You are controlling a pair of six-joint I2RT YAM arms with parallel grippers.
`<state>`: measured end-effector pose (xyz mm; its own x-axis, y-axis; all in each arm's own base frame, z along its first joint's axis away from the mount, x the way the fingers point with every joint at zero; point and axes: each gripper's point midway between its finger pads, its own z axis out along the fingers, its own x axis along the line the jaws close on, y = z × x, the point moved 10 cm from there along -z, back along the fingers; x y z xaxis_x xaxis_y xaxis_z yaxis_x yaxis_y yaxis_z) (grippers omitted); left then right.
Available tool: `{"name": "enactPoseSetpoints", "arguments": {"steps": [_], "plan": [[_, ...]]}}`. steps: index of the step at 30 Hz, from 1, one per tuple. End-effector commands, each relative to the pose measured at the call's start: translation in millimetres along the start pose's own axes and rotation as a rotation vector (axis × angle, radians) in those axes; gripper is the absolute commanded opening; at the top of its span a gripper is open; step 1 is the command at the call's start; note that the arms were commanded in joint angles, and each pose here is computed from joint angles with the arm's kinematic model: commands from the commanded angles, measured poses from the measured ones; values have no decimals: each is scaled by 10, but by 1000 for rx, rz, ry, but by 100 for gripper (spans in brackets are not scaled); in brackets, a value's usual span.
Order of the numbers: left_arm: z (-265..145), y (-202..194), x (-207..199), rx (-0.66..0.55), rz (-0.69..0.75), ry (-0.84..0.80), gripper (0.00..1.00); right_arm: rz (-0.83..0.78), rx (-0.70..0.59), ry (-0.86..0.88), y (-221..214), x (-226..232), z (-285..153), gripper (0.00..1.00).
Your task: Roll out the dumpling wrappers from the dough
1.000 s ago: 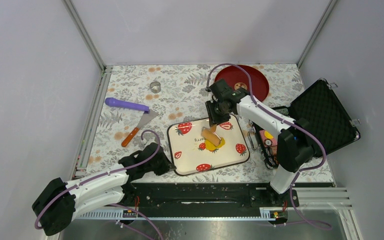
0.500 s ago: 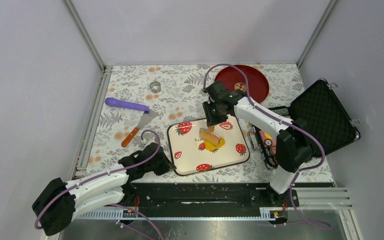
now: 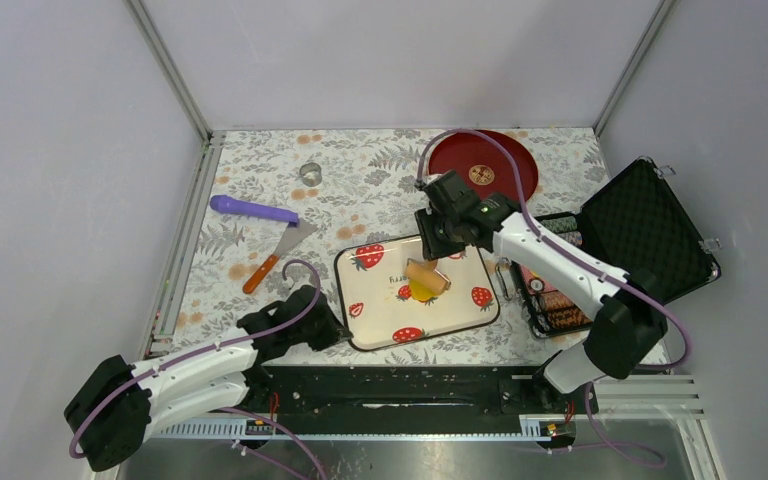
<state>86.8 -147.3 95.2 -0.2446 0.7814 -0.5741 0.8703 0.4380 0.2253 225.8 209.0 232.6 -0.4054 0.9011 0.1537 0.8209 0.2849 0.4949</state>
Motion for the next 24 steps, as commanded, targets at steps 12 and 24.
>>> {"name": "enactPoseSetpoints", "arguments": {"steps": [12, 24], "plan": [[3, -10, 117, -10, -1, 83, 0, 232, -73, 97, -44, -160, 21, 0], [10, -18, 134, -11, 0, 75, 0, 345, -79, 128, -135, -329, 152, 0]]}}
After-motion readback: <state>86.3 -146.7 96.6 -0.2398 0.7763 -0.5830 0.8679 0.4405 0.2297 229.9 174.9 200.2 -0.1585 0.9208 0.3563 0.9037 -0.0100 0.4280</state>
